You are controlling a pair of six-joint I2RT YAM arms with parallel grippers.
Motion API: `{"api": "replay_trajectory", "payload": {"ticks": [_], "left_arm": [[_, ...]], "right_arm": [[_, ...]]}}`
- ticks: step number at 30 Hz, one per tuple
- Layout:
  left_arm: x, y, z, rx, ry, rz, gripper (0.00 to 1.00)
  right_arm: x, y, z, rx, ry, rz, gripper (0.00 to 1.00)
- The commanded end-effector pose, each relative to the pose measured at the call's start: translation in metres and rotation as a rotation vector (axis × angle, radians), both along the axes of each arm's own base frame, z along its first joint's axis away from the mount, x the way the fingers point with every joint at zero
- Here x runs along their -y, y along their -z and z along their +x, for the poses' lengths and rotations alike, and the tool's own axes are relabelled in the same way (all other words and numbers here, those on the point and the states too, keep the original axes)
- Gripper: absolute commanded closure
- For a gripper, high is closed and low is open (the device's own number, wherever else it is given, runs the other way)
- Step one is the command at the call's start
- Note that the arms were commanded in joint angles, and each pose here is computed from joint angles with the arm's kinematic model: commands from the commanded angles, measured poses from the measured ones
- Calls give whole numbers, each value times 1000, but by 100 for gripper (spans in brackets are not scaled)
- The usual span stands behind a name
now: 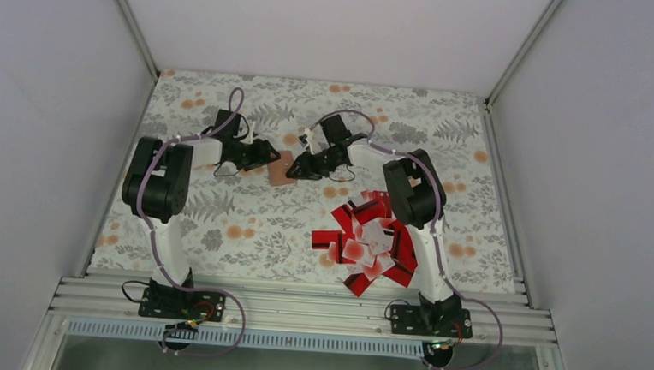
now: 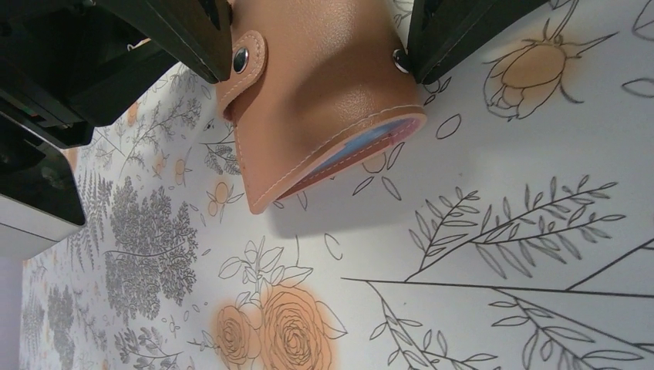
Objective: Put the credit cards into the card holder
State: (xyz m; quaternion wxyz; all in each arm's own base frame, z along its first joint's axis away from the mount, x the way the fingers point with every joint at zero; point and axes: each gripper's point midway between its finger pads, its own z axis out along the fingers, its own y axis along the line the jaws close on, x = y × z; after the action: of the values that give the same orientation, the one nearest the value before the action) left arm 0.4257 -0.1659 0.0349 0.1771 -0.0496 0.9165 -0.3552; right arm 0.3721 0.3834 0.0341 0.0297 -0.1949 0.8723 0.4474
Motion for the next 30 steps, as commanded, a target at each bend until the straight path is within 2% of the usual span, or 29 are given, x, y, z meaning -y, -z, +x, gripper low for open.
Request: {"api": "replay_trajectory", "payload": {"ticks": [1, 8, 13, 20, 24, 28, 30], "left_arm": [[10, 27, -20, -75, 53, -9, 42], [16, 31, -25, -68, 76, -54, 49], [22, 31, -30, -47, 110, -96, 57], [30, 23, -33, -3, 143, -166, 77], [34, 16, -31, 14, 161, -194, 97], [34, 2, -29, 34, 159, -192, 98], [33, -8, -28, 44, 155, -185, 97]], "right_arm": [[17, 42, -19, -54, 9, -123, 71], [26, 65, -22, -75, 10, -161, 73], [34, 74, -20, -89, 18, -170, 74], [36, 68, -17, -82, 10, -145, 75], [35, 59, -15, -59, 4, -127, 74], [34, 37, -6, 5, 8, -115, 69], [37, 19, 1, 59, 17, -125, 61]]}}
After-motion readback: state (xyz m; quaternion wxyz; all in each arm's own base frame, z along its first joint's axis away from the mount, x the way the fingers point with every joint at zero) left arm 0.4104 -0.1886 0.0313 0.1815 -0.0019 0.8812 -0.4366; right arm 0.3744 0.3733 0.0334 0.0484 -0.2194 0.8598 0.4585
